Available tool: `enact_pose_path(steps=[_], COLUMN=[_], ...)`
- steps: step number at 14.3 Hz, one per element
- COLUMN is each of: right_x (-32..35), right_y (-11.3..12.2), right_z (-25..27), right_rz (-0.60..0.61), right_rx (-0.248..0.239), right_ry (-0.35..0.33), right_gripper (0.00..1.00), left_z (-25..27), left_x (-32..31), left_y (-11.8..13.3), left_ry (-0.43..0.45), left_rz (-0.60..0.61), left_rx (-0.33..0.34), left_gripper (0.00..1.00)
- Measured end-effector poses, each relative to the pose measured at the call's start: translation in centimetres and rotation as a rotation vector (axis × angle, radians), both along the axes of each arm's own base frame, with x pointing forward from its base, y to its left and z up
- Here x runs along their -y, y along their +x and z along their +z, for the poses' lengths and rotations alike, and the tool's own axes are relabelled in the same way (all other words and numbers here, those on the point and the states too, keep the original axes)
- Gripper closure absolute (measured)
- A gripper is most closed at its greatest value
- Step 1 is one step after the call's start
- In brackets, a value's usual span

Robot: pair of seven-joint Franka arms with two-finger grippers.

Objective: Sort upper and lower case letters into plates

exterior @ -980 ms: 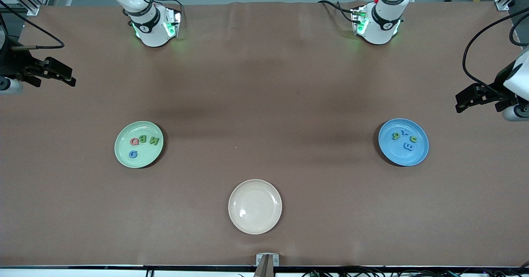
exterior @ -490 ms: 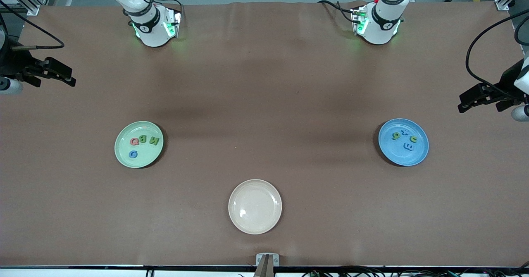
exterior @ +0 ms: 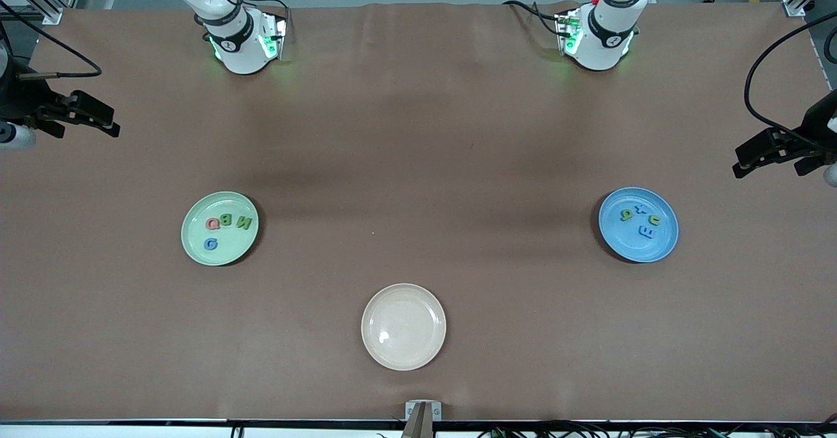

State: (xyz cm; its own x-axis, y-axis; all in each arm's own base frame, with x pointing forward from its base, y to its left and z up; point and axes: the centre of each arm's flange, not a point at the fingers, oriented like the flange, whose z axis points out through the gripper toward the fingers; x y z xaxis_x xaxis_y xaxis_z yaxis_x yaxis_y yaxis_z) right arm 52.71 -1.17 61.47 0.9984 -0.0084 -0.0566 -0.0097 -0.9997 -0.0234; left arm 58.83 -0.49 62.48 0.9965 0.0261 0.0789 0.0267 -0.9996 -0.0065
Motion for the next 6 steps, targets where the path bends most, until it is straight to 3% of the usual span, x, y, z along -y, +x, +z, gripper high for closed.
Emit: enact_pose_path(steps=[6], right_x=[0.00], right_y=[0.00], right_z=[0.00], right_rz=[0.000], right_rx=[0.000], right_ry=[0.000], right_gripper=[0.00], left_z=[-0.01], left_x=[-0.13], left_y=[-0.01], left_ry=[0.000], left_rz=[0.002], left_rx=[-0.001], left_gripper=[0.00])
